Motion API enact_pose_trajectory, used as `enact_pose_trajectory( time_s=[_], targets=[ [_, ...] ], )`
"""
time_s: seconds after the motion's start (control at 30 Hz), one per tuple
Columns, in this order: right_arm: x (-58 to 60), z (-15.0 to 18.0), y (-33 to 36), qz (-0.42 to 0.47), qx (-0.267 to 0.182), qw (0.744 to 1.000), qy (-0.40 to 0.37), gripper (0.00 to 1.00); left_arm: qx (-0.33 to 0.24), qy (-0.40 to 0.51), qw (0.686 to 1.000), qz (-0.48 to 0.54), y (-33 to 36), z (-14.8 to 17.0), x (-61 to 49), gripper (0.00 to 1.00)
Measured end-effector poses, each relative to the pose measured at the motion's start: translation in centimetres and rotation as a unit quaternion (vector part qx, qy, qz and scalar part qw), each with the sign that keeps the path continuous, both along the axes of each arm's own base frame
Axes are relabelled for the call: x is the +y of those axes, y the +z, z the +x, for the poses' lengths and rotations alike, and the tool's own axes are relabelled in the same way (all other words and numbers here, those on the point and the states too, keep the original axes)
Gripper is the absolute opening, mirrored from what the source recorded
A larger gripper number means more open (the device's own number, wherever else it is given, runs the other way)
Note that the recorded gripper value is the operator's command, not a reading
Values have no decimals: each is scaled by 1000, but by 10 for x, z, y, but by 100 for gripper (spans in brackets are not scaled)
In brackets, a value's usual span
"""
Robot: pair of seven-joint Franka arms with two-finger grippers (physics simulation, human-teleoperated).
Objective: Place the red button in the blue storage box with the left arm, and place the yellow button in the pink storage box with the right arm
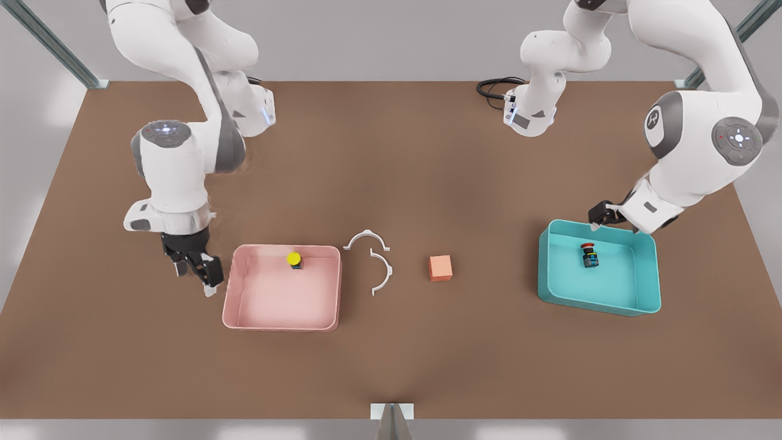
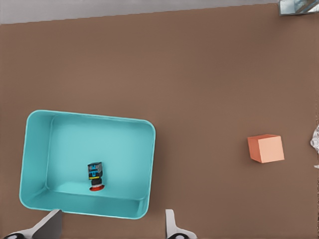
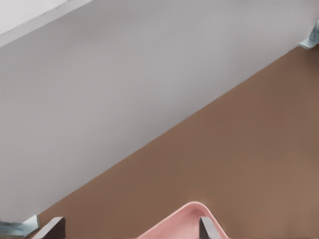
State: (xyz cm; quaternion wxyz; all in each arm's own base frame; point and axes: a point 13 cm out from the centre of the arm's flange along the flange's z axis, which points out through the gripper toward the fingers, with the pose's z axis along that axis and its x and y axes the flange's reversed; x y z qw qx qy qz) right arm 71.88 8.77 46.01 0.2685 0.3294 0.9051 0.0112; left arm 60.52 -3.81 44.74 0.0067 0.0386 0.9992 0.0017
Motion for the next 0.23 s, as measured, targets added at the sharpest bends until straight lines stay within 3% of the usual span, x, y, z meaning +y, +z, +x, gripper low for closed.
enact_pose_trajectory(
  time_s=[0.1,0.23],
  targets=[
    [-68,-10,50,45,55,997,-39,100,-9,-2,1000,-1,15,2,-3,100],
    [-40,-46,12,50,173,983,33,100,-13,-3,1000,0,29,1,-4,100]
  ],
)
